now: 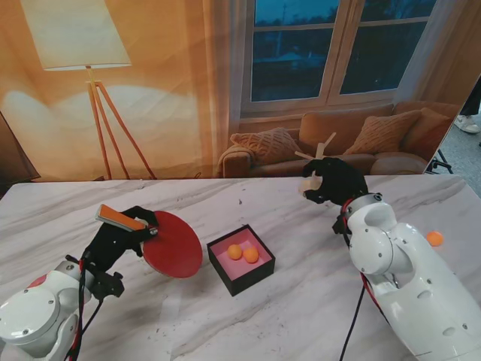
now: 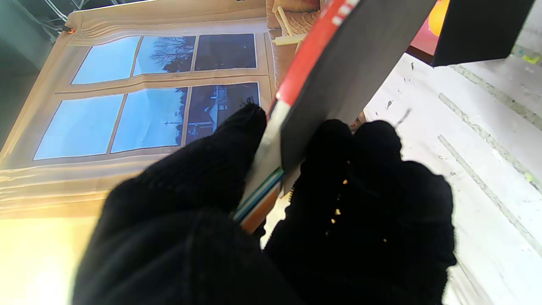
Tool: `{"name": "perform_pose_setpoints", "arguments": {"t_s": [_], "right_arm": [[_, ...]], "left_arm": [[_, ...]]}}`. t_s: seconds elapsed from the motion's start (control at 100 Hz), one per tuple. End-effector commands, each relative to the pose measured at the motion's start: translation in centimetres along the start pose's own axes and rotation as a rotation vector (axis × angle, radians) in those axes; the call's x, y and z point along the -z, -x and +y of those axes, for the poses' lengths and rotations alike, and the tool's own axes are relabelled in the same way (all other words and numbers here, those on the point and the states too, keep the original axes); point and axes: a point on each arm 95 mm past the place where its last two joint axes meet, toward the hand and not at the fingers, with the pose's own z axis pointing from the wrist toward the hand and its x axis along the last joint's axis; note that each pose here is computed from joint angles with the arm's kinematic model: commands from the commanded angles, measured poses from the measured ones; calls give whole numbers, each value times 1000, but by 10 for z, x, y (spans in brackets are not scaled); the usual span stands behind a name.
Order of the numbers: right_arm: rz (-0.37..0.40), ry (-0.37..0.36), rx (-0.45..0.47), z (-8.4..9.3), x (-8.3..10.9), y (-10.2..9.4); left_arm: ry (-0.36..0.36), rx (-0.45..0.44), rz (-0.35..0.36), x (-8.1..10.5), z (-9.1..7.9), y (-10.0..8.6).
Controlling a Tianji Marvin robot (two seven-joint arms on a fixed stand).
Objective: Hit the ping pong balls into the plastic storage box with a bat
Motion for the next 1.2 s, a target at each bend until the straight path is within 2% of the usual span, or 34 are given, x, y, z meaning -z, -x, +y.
{"name": "perform_pose_setpoints", "arguments": {"t_s": [0.0,0.29,0.62,0.93,1.19], "right_arm": [[-50,-20,39,-6,1,25],[-174,-18,86,-18,3,81],[-309,-38,117,-33,-7,135],[-401,-61,162,-44,-6,172],[-461,-52,214,-52,-1,198]], "left_arm": [[29,-2,9,-1,4,-7],[73,-1,-33,-9,4,-7],[77,16,-70,-23,17,-3],[97,26,-68,-32,31,-1],[102,31,-74,-32,34,1]]}}
